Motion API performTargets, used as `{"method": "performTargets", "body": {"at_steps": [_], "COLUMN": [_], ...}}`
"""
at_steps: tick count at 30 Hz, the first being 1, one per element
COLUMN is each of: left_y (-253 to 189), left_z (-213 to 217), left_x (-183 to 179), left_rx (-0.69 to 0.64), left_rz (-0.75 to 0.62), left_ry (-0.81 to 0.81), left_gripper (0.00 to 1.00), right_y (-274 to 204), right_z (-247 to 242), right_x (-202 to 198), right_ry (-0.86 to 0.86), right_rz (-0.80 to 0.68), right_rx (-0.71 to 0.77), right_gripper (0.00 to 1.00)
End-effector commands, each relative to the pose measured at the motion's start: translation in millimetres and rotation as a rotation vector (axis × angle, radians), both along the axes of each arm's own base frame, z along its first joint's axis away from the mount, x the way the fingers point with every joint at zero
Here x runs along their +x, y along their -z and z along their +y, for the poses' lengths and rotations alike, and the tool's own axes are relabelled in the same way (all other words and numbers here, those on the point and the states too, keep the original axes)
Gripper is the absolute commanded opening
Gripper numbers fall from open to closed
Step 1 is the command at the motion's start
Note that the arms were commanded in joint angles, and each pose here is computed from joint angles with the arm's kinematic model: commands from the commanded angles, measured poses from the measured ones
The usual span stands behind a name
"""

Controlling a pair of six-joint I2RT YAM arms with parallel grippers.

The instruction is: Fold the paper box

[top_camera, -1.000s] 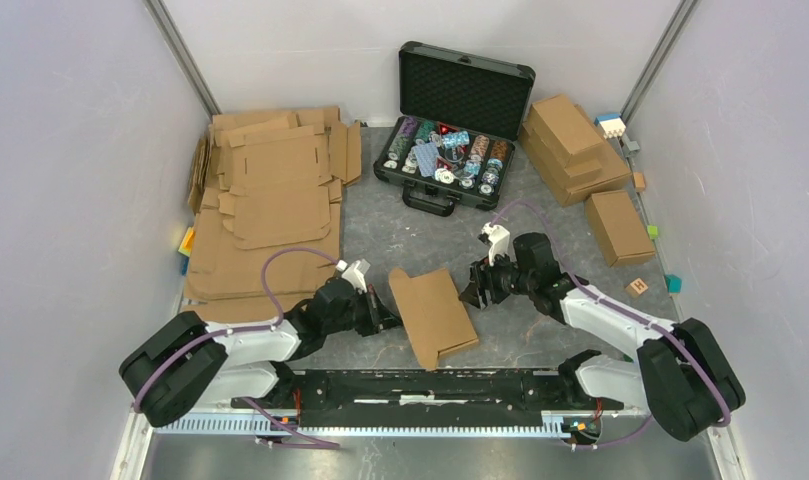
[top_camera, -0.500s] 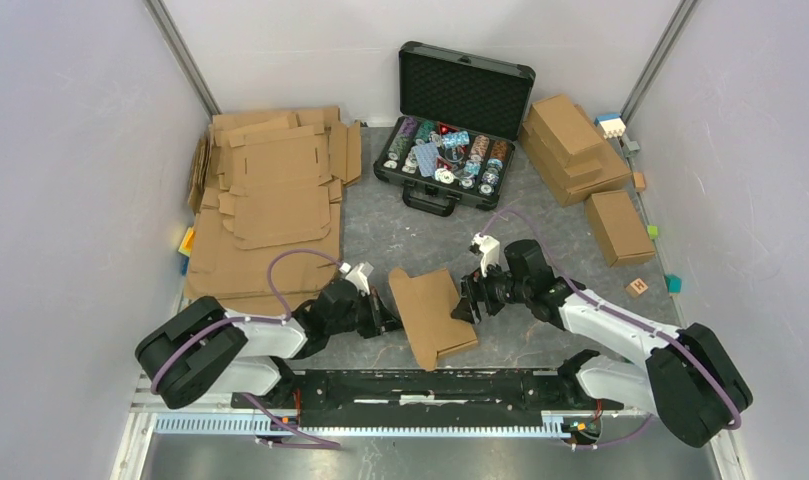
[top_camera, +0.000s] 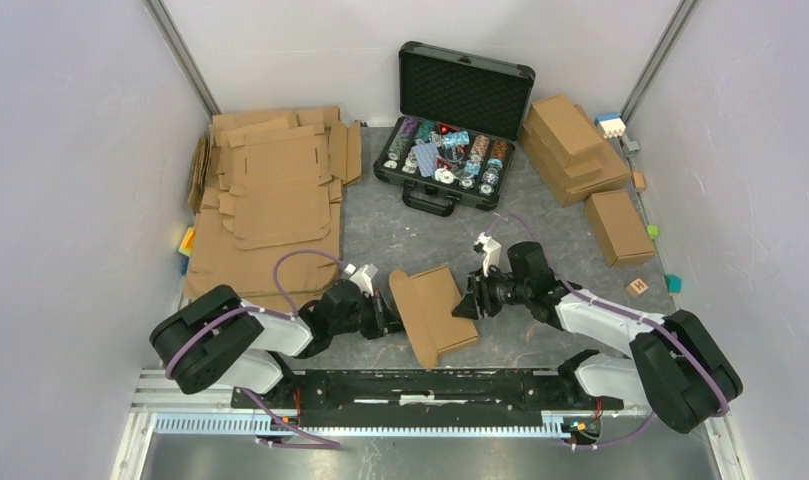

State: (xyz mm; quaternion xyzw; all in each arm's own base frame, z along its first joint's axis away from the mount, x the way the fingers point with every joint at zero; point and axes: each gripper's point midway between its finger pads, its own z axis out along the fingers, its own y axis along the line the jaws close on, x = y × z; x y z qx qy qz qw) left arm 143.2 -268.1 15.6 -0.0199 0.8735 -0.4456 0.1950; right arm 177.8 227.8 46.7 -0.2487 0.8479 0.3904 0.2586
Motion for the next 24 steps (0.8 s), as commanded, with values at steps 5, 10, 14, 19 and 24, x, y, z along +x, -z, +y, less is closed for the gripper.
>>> {"method": "performTargets", "body": {"at_steps": [5,10,14,19,24], "left_y": [-14.1,-16.0,-20.5,-19.6,-22.5], "left_z": [-23.8,-40.4,-51.7,-58.3,-55.5], "left_x": [6.7,11.4,18.2,23.2,25.2], "left_rx": [-0.104,-0.158,-0.229,-0.24,-0.201], "left_rz": [-0.017,-0.032,-0.036,-0.029,-0.048], "left_ry": [0.025,0.017,0.001,-0.005,-0.006], "left_gripper": [0.05,0.04,0.03,0.02,0.02], "right_y": [-0.5,1.5,-3.7,-15.6,-23.0], "right_z": [-7.8,-14.9,-17.0,-16.8,-29.4], "right_x": [-6.0,-2.7,-2.0,4.2,20.6], "right_ry": [0.036,0.067,0.072,0.073,0.154], "right_rz": [0.093,0.093,0.102,0.069,0.021], "right_rx": [0.182,0.187,0.228,0.238,0.205], "right_gripper": [0.54,0.57,0.64,0.78,0.69]}}
